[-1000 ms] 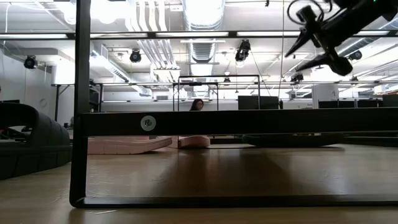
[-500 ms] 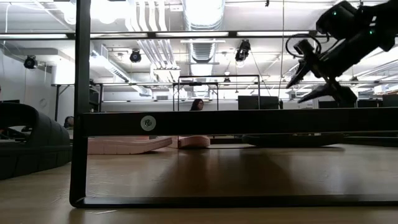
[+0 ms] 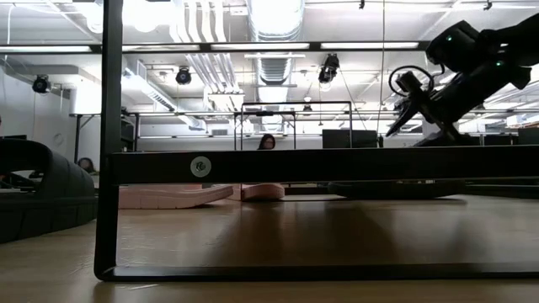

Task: Pick and place slides into the shelf
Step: Put the top black slide on the shelf

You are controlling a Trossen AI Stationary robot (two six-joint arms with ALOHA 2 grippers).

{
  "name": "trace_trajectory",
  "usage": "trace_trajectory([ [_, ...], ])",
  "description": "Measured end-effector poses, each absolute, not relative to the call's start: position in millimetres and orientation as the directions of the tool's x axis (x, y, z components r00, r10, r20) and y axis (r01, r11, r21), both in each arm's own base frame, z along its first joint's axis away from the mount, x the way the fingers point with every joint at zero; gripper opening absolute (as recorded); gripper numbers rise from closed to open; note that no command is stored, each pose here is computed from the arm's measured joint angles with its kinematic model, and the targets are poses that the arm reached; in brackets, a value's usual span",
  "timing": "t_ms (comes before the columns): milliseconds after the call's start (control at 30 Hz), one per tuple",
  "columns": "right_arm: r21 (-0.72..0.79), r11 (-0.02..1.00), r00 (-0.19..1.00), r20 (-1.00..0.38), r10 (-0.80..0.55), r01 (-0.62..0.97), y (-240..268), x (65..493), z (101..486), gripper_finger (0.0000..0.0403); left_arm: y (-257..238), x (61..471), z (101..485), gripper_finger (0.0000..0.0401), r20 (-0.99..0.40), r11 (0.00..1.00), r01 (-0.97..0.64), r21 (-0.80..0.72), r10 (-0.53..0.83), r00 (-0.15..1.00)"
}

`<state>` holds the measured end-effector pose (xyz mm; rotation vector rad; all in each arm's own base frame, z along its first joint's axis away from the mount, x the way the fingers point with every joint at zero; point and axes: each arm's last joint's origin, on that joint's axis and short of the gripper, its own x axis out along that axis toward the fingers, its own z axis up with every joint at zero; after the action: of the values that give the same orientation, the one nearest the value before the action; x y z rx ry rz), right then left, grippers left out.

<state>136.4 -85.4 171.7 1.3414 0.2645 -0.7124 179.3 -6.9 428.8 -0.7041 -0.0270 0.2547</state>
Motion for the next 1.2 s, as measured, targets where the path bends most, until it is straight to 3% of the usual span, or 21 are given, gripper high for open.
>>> trace_trajectory([
  [1200, 0.762, 0.069, 0.753, -0.615, -0.235, 0.644, -115, 166, 144, 0.0192, -7, 179, 429, 0.0, -0.057, 0.734, -0.213, -0.645, 0.232, 0.971],
])
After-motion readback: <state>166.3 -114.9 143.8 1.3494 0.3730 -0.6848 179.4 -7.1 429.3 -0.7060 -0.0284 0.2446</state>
